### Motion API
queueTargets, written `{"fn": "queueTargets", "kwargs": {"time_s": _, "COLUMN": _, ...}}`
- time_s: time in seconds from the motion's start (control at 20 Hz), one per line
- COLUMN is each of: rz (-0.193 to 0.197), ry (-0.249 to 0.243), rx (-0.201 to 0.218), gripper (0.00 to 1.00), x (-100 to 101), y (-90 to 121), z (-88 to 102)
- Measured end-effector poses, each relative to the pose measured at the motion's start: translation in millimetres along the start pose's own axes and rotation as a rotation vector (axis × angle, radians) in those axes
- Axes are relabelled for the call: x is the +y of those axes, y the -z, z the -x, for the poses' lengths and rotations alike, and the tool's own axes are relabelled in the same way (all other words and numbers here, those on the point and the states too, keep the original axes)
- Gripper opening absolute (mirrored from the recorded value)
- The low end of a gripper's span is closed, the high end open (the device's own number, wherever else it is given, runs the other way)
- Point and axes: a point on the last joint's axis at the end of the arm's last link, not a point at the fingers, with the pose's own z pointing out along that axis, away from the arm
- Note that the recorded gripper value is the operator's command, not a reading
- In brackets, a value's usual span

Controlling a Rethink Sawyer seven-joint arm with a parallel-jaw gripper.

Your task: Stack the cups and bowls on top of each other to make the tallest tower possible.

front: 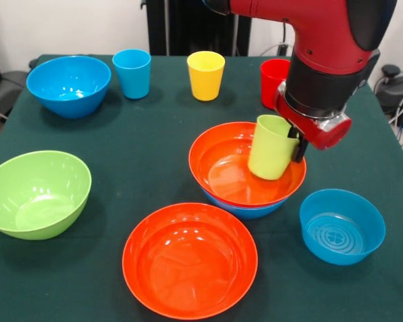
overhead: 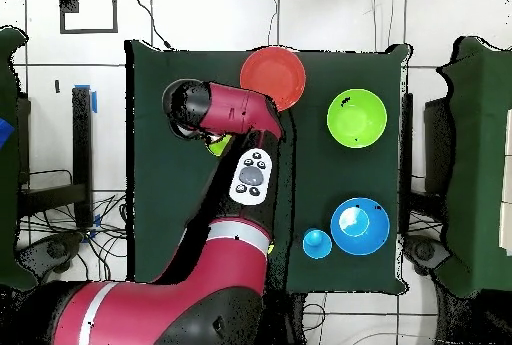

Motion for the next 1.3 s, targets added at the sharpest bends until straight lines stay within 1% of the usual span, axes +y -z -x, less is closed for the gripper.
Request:
{"fn": "queueTargets", "kwargs": {"time_s": 0.15, "rz": -0.006, "ry": 0.004, "rx": -0.003, "gripper": 0.00, "x": 0, "y": 0, "z": -1.6}}
{"fn": "queueTargets", "kwargs": {"time_s": 0.5, "rz": -0.056, "ry": 0.010, "rx": 0.005, "gripper": 0.00, "x": -5, "y": 5, "z": -4.1}}
{"fn": "queueTargets", "kwargs": {"time_s": 0.55, "rz": -0.071, "ry": 0.008, "rx": 0.013, "gripper": 0.00, "x": -7, "y": 8, "z": -3.8}}
{"fn": "queueTargets", "kwargs": {"time_s": 0.85, "rz": -0.114, "ry": 0.001, "rx": 0.044, "gripper": 0.00, "x": -14, "y": 21, "z": -4.0}}
{"fn": "queueTargets", "kwargs": {"time_s": 1.0, "rz": -0.121, "ry": -0.001, "rx": 0.049, "gripper": 0.00, "x": -16, "y": 24, "z": -3.8}}
{"fn": "queueTargets", "kwargs": {"time_s": 1.15, "rz": -0.135, "ry": -0.004, "rx": 0.063, "gripper": 0.00, "x": -18, "y": 33, "z": -3.4}}
{"fn": "queueTargets", "kwargs": {"time_s": 1.3, "rz": -0.135, "ry": -0.006, "rx": 0.068, "gripper": 0.00, "x": -16, "y": 38, "z": -0.3}}
